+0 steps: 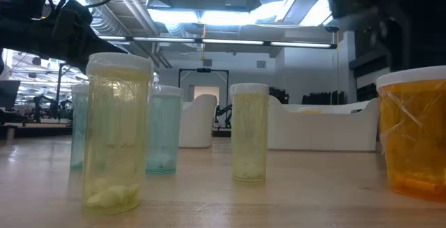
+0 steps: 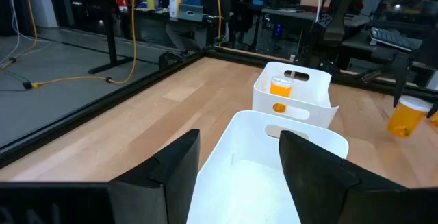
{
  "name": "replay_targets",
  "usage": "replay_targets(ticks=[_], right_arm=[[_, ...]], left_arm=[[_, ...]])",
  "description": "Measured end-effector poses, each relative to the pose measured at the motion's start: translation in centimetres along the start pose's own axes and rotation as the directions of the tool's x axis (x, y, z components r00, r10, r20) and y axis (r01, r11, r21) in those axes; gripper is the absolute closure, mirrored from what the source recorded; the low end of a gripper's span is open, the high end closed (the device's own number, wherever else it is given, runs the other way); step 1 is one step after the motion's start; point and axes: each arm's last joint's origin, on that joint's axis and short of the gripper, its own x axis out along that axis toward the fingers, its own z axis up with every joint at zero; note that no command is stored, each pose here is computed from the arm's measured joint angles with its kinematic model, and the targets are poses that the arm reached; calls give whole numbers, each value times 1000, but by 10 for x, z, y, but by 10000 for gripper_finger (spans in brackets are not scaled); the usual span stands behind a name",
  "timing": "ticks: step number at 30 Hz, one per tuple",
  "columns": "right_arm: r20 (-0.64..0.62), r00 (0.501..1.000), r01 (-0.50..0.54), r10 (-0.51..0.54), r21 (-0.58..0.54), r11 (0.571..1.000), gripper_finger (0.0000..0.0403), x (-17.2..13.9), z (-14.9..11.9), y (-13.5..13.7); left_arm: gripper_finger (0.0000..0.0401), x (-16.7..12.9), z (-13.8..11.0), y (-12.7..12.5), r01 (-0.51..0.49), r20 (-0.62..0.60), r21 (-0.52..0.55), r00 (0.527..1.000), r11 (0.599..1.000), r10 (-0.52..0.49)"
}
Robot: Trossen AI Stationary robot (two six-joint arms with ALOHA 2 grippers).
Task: Pick and place medicine bottles into bin by pill shape (circle, oval)
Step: Put the large orange pill bottle into the right white bin
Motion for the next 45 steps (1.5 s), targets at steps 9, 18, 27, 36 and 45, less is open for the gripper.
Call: replay_targets(ticks=[9,18,27,36,45], right_arm=[[76,987,152,-145,-104,983,187,-41,50,-24],[157,958,255,-239,-93,962,189,-48,107,-73],[120,989,89,-84,-38,995,188,-10,136,-123],[57,998,40,-41,32,999,187,10,140,-161],[117,993,7,-14,61,998,184,23,143,-169]], left_arm=[[207,0,0,0,0,-1,0,1000,1000,0],[207,0,0,0,0,-1,0,1000,1000,0],[207,0,0,0,0,-1,0,1000,1000,0],[207,0,0,0,0,1,0,1000,1000,0],[207,0,0,0,0,2,0,1000,1000,0]])
